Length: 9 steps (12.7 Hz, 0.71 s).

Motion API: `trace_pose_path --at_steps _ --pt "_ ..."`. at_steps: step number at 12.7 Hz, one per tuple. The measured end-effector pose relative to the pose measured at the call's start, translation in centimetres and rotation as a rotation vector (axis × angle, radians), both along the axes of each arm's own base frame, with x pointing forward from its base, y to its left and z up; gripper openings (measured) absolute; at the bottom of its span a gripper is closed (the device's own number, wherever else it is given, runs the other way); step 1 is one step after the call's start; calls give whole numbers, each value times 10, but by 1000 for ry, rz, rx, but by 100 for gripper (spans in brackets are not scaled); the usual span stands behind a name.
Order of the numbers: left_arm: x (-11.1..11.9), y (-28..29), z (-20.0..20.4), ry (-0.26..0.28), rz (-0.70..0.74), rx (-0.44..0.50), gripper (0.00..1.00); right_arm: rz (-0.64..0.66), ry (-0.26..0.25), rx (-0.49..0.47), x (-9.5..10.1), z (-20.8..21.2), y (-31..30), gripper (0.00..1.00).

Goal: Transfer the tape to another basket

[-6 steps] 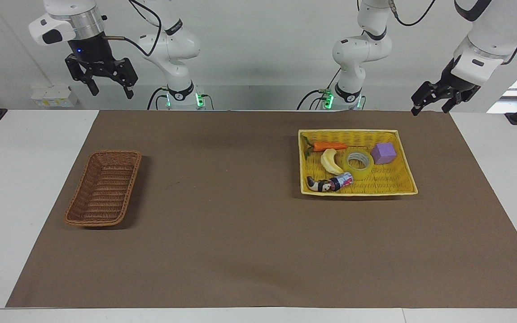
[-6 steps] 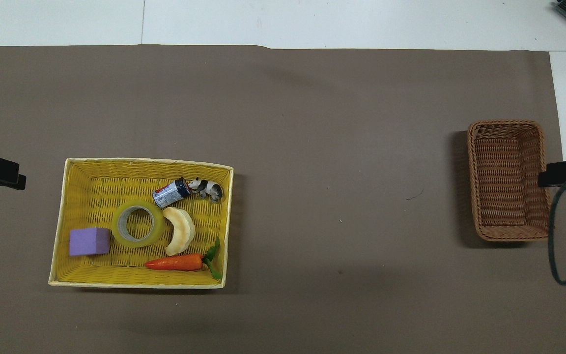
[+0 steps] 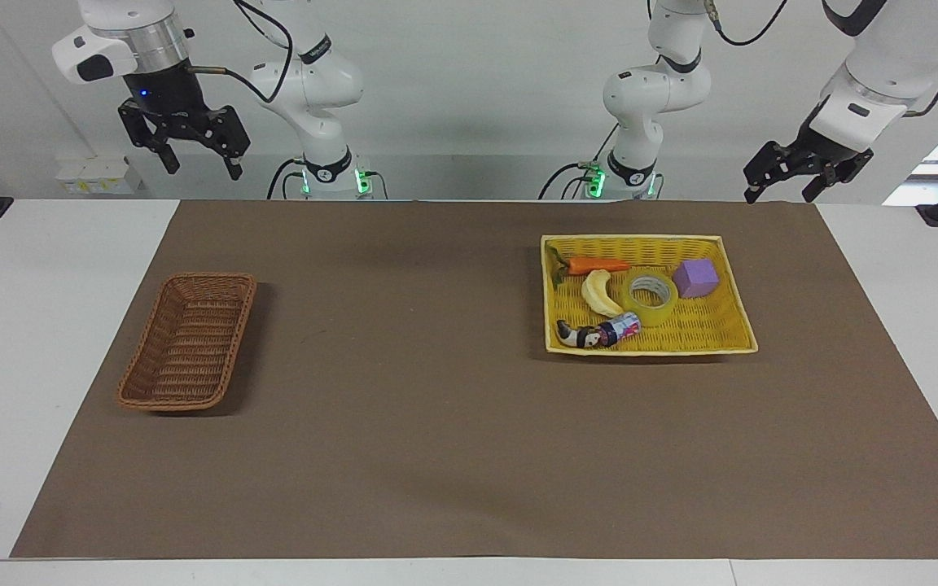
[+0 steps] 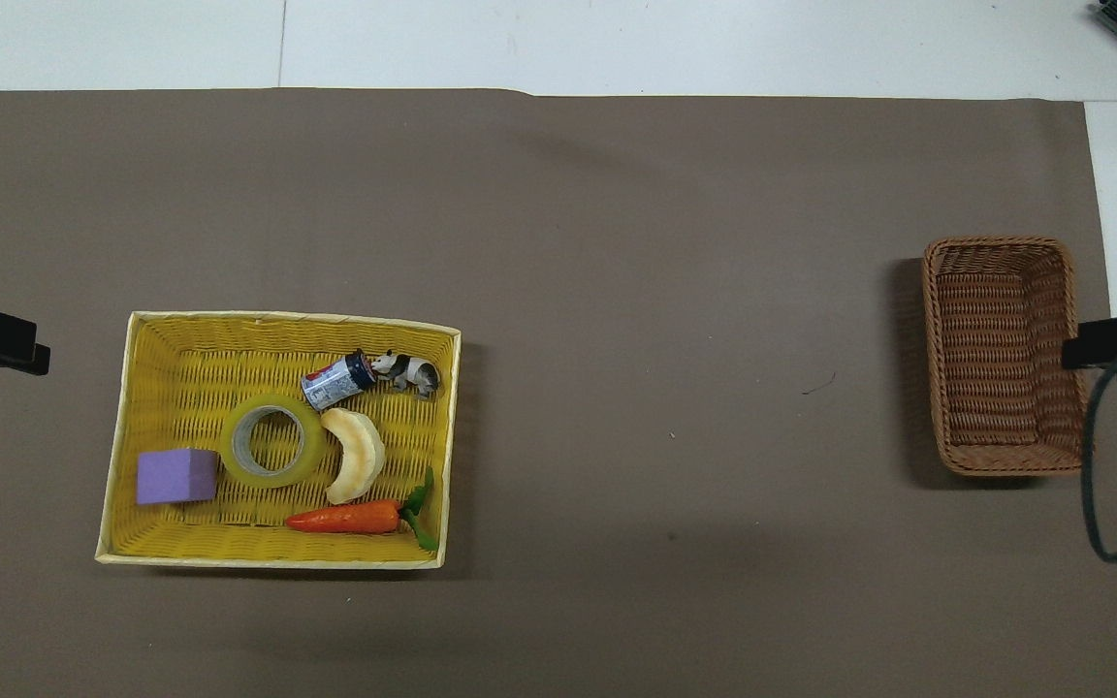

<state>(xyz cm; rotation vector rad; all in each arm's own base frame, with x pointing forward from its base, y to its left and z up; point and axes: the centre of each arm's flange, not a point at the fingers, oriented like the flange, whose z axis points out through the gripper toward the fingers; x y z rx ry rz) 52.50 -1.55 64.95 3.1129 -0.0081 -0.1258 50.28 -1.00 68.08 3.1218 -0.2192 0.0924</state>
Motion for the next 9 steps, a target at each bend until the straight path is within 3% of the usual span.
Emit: trace_pose_path --at_steps 9 --pt "0 -1 -1 3 -13 -1 100 0 1 0 0 0 0 100"
